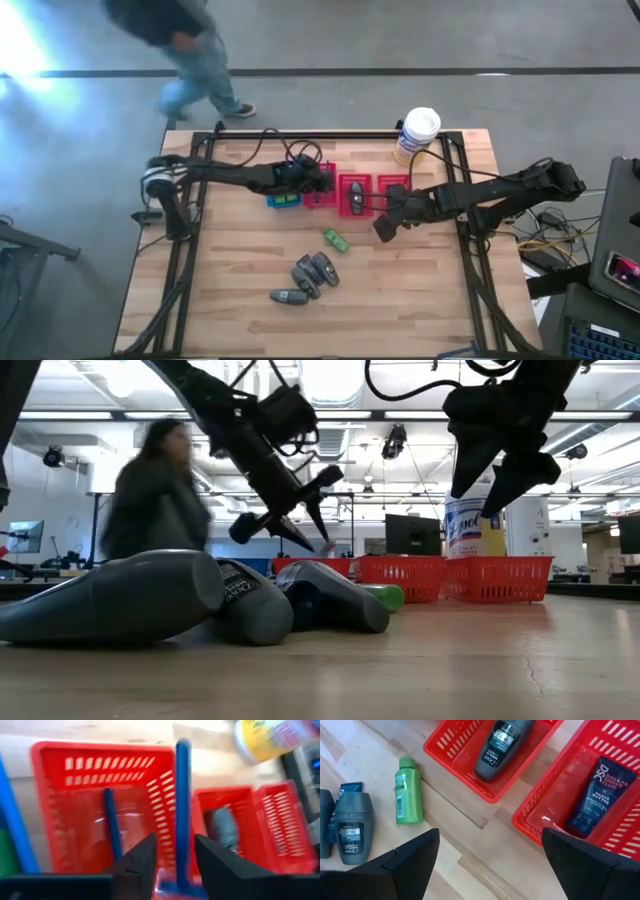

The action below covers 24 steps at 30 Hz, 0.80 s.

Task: Pick & Place Travel size toiletries
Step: Put the blue razor into the left red bin, then put the black deodorant into the middle red bin

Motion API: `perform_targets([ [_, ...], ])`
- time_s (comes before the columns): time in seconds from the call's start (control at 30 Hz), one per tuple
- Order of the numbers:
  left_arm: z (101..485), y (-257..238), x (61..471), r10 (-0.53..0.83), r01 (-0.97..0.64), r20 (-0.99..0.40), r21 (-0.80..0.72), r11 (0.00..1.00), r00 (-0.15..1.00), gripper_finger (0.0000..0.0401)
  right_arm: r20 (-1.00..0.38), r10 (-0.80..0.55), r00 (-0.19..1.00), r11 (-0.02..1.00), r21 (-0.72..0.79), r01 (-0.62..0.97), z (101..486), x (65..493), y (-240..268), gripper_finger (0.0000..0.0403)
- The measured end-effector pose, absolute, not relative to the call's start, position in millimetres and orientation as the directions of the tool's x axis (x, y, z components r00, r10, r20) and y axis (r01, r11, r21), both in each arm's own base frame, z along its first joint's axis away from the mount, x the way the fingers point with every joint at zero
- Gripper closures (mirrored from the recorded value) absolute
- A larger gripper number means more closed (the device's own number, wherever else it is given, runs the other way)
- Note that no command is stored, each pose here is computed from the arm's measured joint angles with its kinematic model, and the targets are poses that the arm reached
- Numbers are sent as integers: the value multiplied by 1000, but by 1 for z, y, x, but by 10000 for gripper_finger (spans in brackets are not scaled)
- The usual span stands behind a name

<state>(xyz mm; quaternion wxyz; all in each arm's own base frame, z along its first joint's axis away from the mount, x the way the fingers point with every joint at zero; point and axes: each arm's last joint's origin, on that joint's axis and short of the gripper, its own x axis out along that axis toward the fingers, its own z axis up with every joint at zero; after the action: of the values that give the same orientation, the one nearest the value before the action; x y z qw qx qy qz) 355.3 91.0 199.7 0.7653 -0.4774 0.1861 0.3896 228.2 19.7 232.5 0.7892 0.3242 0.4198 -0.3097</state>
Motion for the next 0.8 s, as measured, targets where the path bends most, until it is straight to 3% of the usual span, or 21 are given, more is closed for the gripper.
perform_targets([
  [0.3,219,85,335,384,-850,-764,-409,332,518,192,-881,-203,428,639,212,740,231,224,27,47],
  [0.37,240,72,330,332,-759,-730,-382,527,598,190,-886,-176,429,680,205,703,230,224,30,50],
  [0.47,265,34,321,57,-443,-711,-371,816,701,192,-897,-106,428,757,206,620,229,224,36,55],
  [0.57,265,-8,309,-141,-253,-748,-387,887,648,193,-901,-53,430,793,225,567,225,227,40,58],
  [0.8,239,-93,280,-255,-18,-819,-308,951,514,193,-862,87,499,772,375,513,208,258,51,53],
])
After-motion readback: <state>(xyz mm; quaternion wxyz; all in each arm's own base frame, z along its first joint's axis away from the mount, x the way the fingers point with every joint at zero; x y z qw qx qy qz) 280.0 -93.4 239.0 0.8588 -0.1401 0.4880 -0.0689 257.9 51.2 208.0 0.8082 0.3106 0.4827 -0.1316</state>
